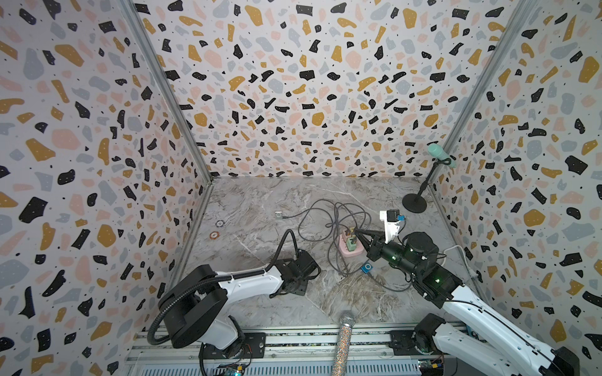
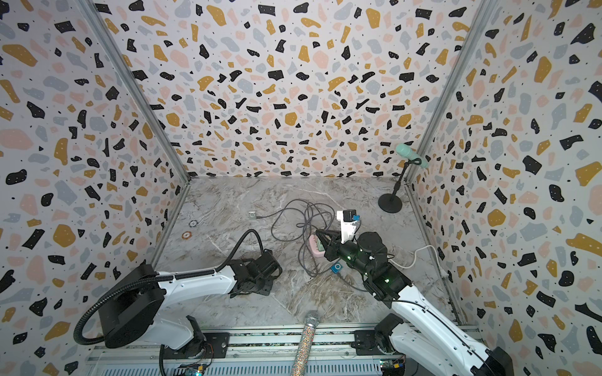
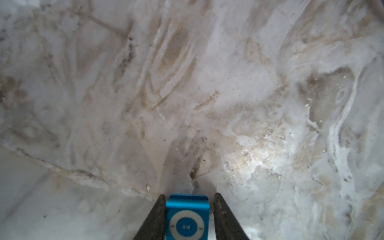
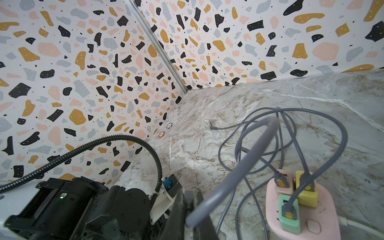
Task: Charge mp3
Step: Adjust the mp3 player at the center of the board.
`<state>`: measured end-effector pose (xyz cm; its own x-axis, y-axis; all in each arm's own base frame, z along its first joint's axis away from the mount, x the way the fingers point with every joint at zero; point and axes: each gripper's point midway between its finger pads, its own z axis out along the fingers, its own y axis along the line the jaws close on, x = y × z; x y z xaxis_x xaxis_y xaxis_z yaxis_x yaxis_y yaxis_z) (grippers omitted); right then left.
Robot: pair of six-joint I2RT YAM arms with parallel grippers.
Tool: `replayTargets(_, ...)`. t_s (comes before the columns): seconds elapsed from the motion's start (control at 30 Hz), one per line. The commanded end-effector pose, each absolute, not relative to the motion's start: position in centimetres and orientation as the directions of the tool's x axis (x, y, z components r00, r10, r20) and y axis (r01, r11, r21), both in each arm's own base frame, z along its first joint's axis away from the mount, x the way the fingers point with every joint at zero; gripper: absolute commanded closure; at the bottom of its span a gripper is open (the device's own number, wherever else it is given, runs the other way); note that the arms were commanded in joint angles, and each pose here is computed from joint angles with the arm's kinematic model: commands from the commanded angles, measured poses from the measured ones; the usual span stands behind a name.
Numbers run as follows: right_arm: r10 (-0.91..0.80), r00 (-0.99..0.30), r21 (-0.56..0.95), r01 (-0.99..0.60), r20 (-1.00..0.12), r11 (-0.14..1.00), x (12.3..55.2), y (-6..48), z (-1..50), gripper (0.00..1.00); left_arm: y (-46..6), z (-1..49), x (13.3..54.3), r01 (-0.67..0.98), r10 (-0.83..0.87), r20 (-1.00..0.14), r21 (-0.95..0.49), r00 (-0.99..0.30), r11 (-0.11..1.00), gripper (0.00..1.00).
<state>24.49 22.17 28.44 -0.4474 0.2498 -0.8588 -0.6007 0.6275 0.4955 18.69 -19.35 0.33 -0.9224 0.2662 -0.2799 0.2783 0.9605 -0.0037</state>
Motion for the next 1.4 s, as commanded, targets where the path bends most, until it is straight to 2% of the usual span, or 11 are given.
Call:
replayTargets(0.0, 0.272, -0.425, 0.494, -0.603, -0.863, 0.626, 24.3, 21.5, 29.3, 1.00, -13.1, -4.3, 11.5, 0.317, 0.309, 0.081, 0.124, -0.948, 0.940, 0.64)
replayTargets(0.13, 0.271, -0.427, 0.495, -0.605, -0.863, 0.624, 24.3, 21.5, 29.3, 1.00, -11.6, -4.1, 10.9, 0.317, 0.300, 0.115, 0.174, -0.947, 0.932, 0.62)
replayTargets(0.5, 0.274, -0.432, 0.502, -0.612, -0.859, 0.611, 24.1, 21.5, 29.4, 1.00, -11.2, -4.4, 8.6, 0.360, 0.326, 0.218, 0.141, -0.920, 0.922, 0.61)
replayTargets(0.73, 0.282, -0.425, 0.502, -0.607, -0.860, 0.616, 24.1, 21.1, 29.5, 1.00, -11.8, -5.0, 7.4, 0.382, 0.349, 0.269, 0.080, -0.898, 0.921, 0.70)
replayTargets(0.93, 0.284, -0.424, 0.501, -0.596, -0.860, 0.627, 24.1, 20.6, 29.3, 1.00, -11.9, -4.9, 7.1, 0.371, 0.343, 0.264, 0.064, -0.901, 0.926, 0.72)
replayTargets(1.07, 0.284, -0.423, 0.500, -0.594, -0.860, 0.630, 24.2, 20.5, 29.3, 1.00, -13.4, -3.9, 8.5, 0.318, 0.312, 0.163, 0.011, -0.936, 0.948, 0.73)
replayTargets(1.2, 0.262, -0.442, 0.499, -0.595, -0.858, 0.630, 24.5, 21.0, 28.8, 1.00, -18.1, -0.5, 11.9, 0.218, 0.213, -0.044, -0.188, -0.976, 0.958, 0.73)
replayTargets(1.37, 0.198, -0.496, 0.507, -0.626, -0.845, 0.592, 24.5, 22.8, 27.0, 1.00, -21.0, 5.3, 16.4, 0.137, 0.045, -0.247, -0.370, -0.968, 0.919, 0.75)
